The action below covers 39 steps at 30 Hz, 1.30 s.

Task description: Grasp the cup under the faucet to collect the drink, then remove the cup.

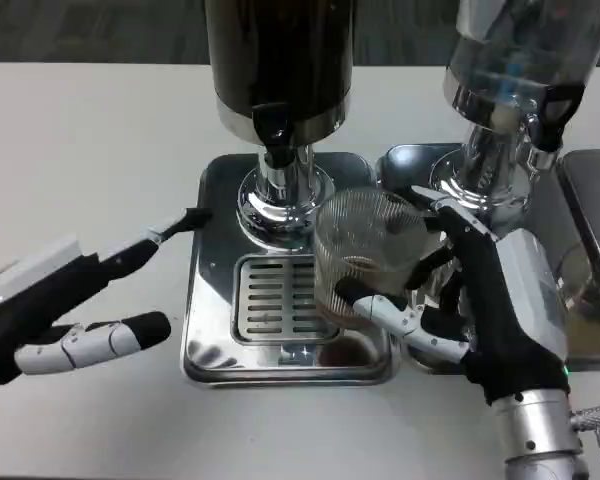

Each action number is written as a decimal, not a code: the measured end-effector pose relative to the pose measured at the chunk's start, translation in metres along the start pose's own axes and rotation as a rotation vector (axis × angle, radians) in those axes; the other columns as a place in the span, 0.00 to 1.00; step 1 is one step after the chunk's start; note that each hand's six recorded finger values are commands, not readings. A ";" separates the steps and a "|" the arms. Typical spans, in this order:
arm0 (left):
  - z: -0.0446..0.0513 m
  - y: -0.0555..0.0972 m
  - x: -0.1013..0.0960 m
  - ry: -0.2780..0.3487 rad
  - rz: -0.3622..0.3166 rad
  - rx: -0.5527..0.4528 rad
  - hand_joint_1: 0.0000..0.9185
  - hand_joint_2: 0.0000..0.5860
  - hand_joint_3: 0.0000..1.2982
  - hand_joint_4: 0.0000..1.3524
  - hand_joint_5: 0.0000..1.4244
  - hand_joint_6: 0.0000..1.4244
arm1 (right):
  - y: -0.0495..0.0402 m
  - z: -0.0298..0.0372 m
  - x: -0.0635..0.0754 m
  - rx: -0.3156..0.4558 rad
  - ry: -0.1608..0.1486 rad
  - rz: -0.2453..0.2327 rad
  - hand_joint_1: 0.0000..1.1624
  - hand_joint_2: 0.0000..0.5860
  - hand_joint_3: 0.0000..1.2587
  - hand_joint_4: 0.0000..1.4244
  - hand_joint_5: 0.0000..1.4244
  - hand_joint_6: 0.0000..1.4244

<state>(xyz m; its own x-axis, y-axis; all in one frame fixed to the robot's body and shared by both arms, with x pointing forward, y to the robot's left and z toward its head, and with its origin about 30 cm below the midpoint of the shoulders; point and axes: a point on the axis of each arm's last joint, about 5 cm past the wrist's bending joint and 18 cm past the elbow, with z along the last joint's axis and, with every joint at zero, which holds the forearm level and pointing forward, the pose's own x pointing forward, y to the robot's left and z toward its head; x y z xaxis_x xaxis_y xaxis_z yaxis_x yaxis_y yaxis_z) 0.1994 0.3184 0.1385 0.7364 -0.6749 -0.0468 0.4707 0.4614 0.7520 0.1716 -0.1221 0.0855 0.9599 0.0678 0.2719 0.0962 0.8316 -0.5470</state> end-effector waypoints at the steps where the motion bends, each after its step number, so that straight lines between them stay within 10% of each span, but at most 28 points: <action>1: 0.0006 -0.001 0.000 -0.004 -0.007 0.007 0.00 0.25 0.00 0.00 0.00 0.02 | -0.0008 0.0005 -0.001 0.001 -0.001 0.002 0.65 0.43 0.38 0.43 0.57 0.85; 39: 0.0213 -0.007 -0.012 -0.097 -0.052 0.162 0.00 0.24 0.00 0.00 0.00 0.01 | -0.0270 0.0214 -0.038 0.070 -0.013 0.016 0.65 0.46 0.40 0.45 0.59 0.85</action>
<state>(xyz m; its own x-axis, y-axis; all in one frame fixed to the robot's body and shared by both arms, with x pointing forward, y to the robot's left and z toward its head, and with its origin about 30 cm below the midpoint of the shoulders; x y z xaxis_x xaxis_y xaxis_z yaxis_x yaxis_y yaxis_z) 0.1772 0.3110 0.1480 0.6592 -0.7513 -0.0301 0.4166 0.3316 0.8465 0.1266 -0.1353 0.1068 0.9576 0.0886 0.2741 0.0616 0.8667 -0.4951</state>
